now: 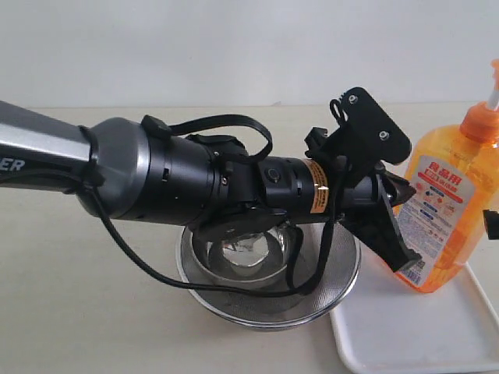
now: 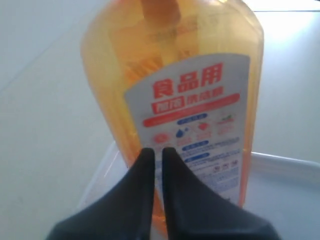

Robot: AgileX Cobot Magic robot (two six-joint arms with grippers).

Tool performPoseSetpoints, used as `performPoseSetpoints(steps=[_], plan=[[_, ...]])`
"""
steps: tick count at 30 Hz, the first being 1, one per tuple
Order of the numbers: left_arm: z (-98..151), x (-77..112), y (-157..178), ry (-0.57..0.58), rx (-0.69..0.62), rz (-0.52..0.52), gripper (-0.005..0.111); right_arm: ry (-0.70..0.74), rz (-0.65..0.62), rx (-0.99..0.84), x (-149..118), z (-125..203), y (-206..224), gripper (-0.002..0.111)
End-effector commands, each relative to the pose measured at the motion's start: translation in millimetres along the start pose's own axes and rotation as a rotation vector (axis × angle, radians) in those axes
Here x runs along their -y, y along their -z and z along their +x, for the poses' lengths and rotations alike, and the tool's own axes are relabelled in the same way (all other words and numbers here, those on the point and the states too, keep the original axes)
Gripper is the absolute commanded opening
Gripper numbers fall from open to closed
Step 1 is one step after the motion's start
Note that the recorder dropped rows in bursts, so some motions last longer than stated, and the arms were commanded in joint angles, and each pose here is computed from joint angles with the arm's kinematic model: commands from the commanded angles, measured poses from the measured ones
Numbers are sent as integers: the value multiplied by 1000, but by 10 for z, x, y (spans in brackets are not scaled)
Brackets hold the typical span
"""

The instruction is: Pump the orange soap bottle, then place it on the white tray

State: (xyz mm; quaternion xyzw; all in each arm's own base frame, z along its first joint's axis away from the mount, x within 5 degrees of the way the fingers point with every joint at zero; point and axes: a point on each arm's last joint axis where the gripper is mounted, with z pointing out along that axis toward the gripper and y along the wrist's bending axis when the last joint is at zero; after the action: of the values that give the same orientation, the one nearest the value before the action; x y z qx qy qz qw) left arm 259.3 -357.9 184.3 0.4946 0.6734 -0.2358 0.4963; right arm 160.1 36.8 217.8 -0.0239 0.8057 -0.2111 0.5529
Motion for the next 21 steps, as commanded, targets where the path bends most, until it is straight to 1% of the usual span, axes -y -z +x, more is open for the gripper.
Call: performPoseSetpoints(steps=[1,5,8,10,14,17,21], plan=[[-39,-83,13,31,52,-17,5,-19,-4,62,15,-68,-3,0],[-40,-82,13,31,52,-17,5,-76,14,-9,111,-4,-104,0],[-48,-80,13,31,62,-15,5,-140,-11,-73,158,48,-179,0],[-66,-76,14,30,82,-11,5,-163,-35,-97,184,22,-227,0],[-73,-75,15,30,89,-9,5,-60,-113,-77,143,-118,-252,0],[-78,-74,15,30,95,-8,5,-51,-142,-58,120,-205,-259,0],[-78,-94,19,33,100,-12,5,-26,-204,-58,66,-220,-251,0]])
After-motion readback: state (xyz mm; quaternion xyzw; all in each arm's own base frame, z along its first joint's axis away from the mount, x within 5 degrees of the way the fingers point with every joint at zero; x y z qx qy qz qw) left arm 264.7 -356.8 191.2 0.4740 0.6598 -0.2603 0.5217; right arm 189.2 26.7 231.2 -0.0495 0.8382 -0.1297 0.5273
